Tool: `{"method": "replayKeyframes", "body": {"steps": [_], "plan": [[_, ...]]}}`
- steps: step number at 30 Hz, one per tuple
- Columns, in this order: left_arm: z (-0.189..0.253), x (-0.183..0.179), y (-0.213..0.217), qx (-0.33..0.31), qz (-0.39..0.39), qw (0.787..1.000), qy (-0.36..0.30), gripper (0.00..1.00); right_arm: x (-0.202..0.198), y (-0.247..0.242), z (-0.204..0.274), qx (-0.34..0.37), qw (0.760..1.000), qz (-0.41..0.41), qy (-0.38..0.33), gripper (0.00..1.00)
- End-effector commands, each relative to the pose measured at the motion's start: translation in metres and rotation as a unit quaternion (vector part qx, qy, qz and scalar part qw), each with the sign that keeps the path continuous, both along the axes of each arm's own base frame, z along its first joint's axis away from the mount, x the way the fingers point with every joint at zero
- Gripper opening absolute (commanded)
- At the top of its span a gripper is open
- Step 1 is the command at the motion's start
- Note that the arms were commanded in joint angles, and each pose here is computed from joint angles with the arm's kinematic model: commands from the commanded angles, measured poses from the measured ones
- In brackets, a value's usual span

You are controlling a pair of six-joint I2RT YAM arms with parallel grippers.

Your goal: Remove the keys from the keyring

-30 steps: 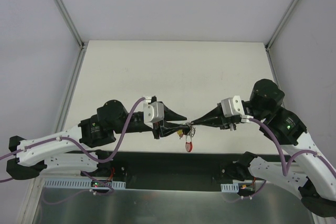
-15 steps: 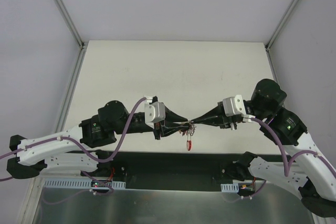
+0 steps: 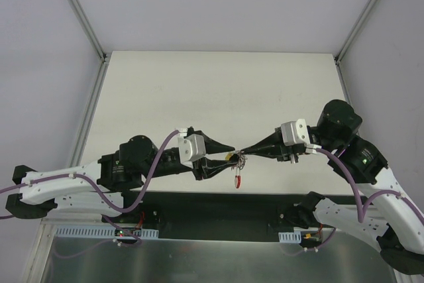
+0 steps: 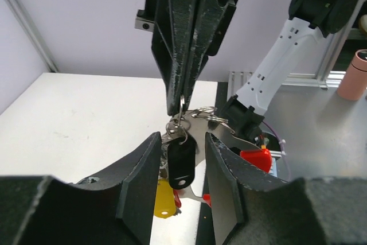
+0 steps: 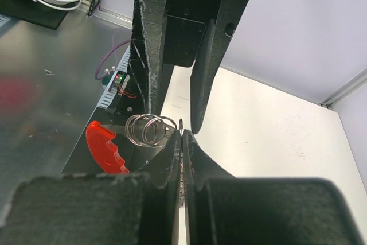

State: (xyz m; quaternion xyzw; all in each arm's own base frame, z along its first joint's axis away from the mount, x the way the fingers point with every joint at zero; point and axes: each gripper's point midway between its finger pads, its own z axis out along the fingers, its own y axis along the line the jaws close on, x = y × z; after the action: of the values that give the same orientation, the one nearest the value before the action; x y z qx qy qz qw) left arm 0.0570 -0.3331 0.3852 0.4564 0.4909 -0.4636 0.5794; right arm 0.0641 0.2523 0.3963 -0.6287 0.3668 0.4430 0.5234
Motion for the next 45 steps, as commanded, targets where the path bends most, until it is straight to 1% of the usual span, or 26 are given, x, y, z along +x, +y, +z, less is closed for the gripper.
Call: {"method": "replayKeyframes", "body": {"steps": [1, 7, 14, 18, 25, 30, 32, 33, 39, 40, 45], "plan": [[0.017, 0.012, 0.007, -0.032, 0.038, 0.999, -0.014, 0.36, -0.004, -0.003, 0.027, 0.042, 0.998, 0.004, -0.038, 0.01], [0.014, 0.010, 0.001, -0.027, 0.033, 0.999, -0.011, 0.36, -0.004, -0.003, 0.027, 0.042, 0.998, 0.002, -0.038, 0.01], [0.015, 0.005, -0.005, -0.032, 0.017, 0.999, -0.001, 0.40, -0.003, -0.003, 0.026, 0.041, 0.998, 0.000, -0.037, 0.01], [0.016, 0.006, -0.008, -0.036, 0.020, 0.999, -0.004, 0.39, -0.005, -0.003, 0.028, 0.043, 0.998, 0.006, -0.037, 0.01], [0.016, 0.011, -0.005, -0.038, 0.036, 0.999, -0.010, 0.28, -0.007, -0.005, 0.028, 0.044, 0.998, 0.006, -0.037, 0.01], [0.015, 0.013, -0.002, -0.038, 0.042, 0.998, -0.010, 0.14, -0.007, -0.004, 0.027, 0.043, 0.998, 0.007, -0.037, 0.01], [0.015, 0.012, -0.001, -0.039, 0.042, 0.998, -0.012, 0.11, -0.006, -0.004, 0.027, 0.044, 0.998, 0.007, -0.038, 0.01], [0.016, 0.013, 0.000, -0.040, 0.044, 0.998, -0.012, 0.08, -0.006, -0.004, 0.027, 0.044, 0.998, 0.007, -0.039, 0.01], [0.016, 0.013, 0.001, -0.041, 0.044, 0.998, -0.014, 0.05, -0.007, -0.004, 0.027, 0.043, 0.998, 0.008, -0.037, 0.01], [0.015, 0.013, 0.001, -0.040, 0.043, 0.998, -0.014, 0.00, -0.007, -0.005, 0.027, 0.043, 0.998, 0.008, -0.038, 0.01], [0.015, 0.014, 0.003, -0.041, 0.048, 0.998, -0.011, 0.00, -0.009, -0.004, 0.026, 0.043, 0.998, 0.015, -0.039, 0.01]]}}
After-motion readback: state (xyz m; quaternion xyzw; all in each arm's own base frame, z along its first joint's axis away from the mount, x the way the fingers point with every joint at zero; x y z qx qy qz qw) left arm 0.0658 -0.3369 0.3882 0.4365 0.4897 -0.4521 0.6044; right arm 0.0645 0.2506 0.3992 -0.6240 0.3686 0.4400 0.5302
